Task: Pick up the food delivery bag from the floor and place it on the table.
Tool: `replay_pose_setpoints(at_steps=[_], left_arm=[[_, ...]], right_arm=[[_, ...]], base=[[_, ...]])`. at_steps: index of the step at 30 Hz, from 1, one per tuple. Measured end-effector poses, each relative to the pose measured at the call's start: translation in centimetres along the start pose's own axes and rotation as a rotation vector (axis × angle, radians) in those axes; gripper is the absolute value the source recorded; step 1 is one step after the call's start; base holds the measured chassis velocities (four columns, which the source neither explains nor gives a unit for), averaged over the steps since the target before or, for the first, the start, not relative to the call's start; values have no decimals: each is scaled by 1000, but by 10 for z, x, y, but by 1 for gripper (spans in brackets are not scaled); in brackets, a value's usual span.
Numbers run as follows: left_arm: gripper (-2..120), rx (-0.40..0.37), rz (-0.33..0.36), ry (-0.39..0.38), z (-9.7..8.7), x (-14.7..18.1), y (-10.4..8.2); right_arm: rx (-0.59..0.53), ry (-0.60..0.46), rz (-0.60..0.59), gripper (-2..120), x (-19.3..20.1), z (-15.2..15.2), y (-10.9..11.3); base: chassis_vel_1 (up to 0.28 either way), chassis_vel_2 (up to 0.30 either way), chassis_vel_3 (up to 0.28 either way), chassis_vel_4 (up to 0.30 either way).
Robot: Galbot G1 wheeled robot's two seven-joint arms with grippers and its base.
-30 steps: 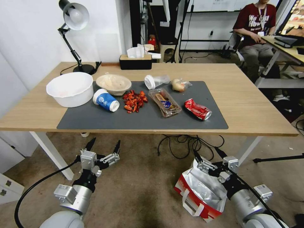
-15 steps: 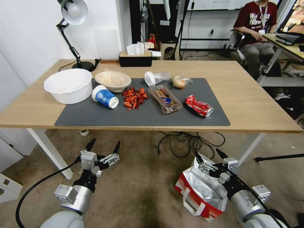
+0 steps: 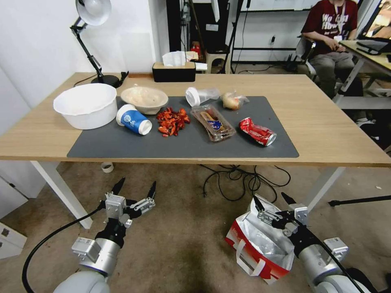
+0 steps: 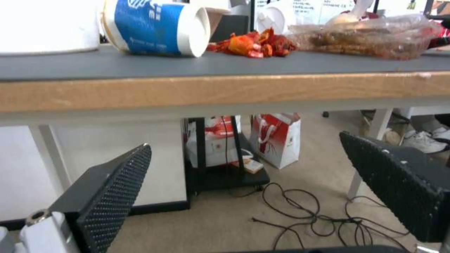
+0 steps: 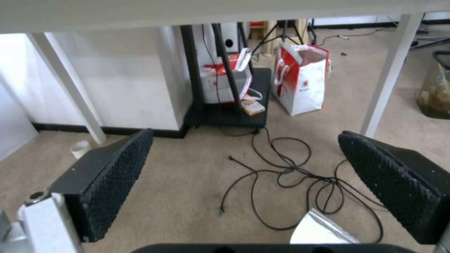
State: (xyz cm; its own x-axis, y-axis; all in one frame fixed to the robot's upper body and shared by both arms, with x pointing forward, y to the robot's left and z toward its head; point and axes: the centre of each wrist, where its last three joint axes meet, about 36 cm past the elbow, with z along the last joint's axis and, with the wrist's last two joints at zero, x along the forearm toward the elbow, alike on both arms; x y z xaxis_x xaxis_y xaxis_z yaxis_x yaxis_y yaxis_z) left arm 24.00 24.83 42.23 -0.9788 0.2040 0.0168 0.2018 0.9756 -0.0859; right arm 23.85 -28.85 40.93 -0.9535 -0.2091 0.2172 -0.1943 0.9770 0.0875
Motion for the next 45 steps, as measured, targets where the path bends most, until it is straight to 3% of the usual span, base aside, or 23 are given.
replay_pose_setpoints(at_steps=[45], left_arm=[[100,-5,-13,-5,3,3,-3]], right_arm=[[7,25,-1,100,-1,9,-4]], base=[[0,0,0,0]])
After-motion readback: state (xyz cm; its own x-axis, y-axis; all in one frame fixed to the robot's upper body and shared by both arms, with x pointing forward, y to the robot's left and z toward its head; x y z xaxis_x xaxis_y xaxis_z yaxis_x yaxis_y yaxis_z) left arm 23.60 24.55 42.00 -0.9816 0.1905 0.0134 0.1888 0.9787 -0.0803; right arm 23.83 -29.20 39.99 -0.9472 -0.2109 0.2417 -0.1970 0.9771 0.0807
